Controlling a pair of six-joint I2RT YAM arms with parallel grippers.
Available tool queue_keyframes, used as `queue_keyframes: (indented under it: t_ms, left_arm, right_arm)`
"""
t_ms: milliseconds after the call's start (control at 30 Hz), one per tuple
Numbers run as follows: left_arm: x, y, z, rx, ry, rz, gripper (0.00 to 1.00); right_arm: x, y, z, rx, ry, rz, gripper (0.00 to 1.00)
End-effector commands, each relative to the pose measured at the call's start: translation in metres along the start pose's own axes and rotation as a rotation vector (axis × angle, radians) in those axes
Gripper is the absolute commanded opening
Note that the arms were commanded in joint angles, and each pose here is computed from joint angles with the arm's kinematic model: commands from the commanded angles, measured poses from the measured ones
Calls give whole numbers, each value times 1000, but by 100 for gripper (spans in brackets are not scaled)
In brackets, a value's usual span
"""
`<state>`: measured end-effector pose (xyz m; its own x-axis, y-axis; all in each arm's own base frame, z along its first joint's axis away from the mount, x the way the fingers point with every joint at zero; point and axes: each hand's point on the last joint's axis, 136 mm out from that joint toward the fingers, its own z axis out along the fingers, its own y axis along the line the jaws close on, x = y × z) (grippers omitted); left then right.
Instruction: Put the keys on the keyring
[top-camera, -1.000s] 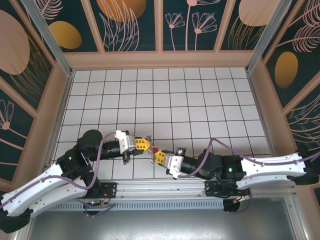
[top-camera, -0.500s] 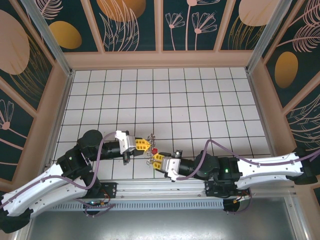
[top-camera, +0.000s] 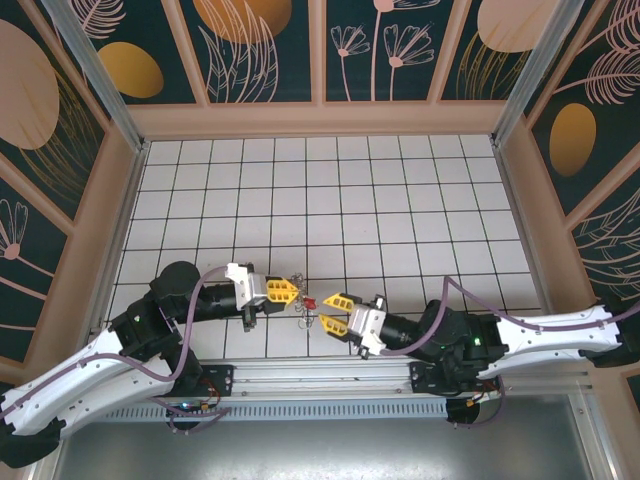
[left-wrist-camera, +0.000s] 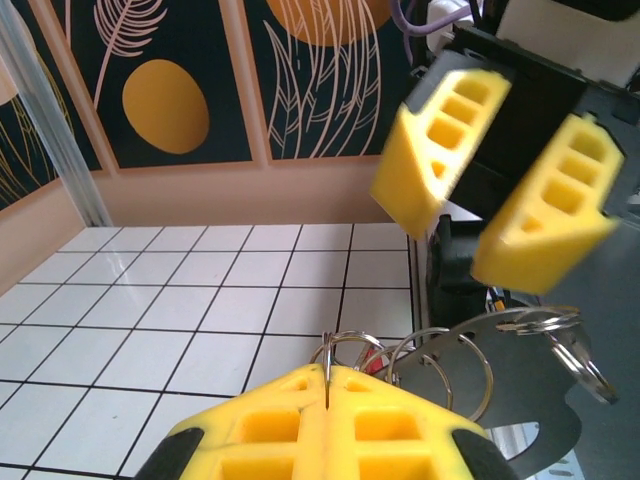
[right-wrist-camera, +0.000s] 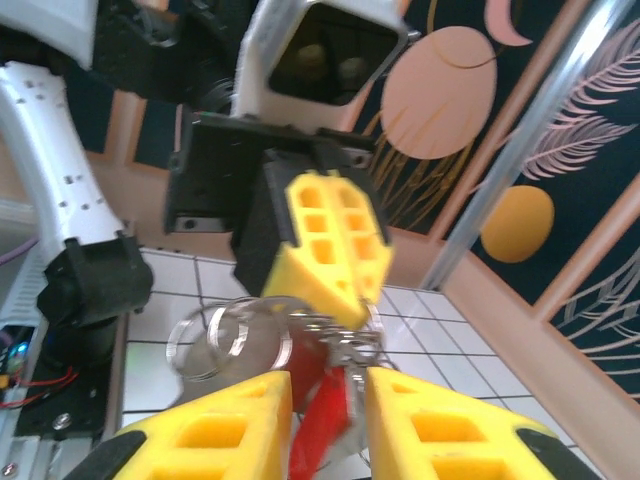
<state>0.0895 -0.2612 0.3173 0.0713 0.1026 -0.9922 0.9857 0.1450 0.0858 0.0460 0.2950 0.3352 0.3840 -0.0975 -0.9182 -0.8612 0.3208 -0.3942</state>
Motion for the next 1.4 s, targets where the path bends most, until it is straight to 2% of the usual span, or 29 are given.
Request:
queue_keyframes:
  t_ms: [0,167,333,900,1000,1133,1367]
  left_arm:
    - [-20,-6,-5,29,-64,45,0]
    - [-22,-14,0,92,-60,44,0]
    - [-23,-23,4,162,-48,40,0]
    - [-29,-20,4,148,-58,60,0]
    - [-28,-19,5,145,-53,61,0]
    - [-27,-19,4,144,-48,62,0]
    - [-28,-20,0,136,-52,68,0]
  right_arm:
    - [-16,-30,-6,115,-17,45,27]
    - [-23,-30,3,63,-25,70,31]
    - [-14,-25,17,-1,22,96,32]
    - [18,-1,26,-177,102,170,32]
    - [17,6,24,-216,93,175,32]
    - [14,2,21,-200,87,180,32]
    - [-4,1,7,-228,4,206,34]
